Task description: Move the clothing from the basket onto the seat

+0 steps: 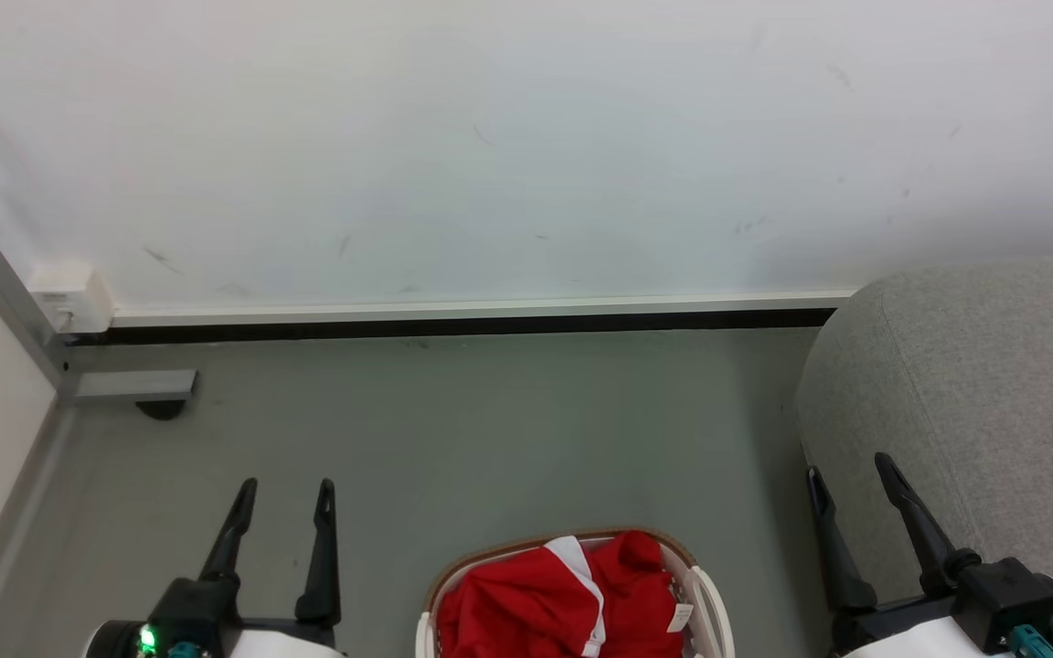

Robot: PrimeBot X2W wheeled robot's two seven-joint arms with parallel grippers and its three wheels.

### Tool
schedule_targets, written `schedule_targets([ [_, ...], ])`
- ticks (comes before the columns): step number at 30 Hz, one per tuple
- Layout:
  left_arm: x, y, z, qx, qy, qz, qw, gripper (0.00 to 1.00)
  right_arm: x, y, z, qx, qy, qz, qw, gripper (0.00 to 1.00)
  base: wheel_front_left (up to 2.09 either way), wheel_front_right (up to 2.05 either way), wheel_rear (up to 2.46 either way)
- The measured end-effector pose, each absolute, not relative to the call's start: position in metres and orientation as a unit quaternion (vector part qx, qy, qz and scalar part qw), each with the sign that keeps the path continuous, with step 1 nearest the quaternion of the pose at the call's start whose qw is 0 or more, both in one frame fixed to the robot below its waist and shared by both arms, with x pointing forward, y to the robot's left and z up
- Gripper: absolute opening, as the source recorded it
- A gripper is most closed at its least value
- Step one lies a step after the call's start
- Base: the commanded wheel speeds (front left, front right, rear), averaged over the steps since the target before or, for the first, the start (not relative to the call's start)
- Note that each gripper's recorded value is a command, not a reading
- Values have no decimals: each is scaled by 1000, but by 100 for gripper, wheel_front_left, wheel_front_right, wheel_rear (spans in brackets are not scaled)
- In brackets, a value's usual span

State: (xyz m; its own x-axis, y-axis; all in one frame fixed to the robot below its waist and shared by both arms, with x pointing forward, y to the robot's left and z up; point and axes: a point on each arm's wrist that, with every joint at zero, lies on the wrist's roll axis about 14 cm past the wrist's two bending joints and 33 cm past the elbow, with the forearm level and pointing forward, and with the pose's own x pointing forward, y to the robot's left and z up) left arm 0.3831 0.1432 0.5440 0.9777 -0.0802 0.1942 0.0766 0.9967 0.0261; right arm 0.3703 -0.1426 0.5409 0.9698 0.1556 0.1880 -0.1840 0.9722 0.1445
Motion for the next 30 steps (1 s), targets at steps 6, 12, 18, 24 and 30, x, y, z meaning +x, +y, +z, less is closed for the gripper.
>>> schedule_targets([
  [6,385,143,540,-3,-91,-39,995,100,371,-144,539,83,-85,83,989,100,0,0,0],
  [12,394,135,531,-16,-77,-53,995,100,375,-151,544,98,-93,73,988,100,0,0,0],
  [18,418,113,521,-23,-65,-88,994,100,394,-165,553,103,-107,56,987,100,0,0,0],
  [24,450,88,488,-40,-25,-128,991,100,419,-183,550,98,-109,34,989,100,0,0,0],
  [30,473,56,434,-33,40,-186,981,100,438,-210,541,90,-106,-3,990,100,0,0,0],
])
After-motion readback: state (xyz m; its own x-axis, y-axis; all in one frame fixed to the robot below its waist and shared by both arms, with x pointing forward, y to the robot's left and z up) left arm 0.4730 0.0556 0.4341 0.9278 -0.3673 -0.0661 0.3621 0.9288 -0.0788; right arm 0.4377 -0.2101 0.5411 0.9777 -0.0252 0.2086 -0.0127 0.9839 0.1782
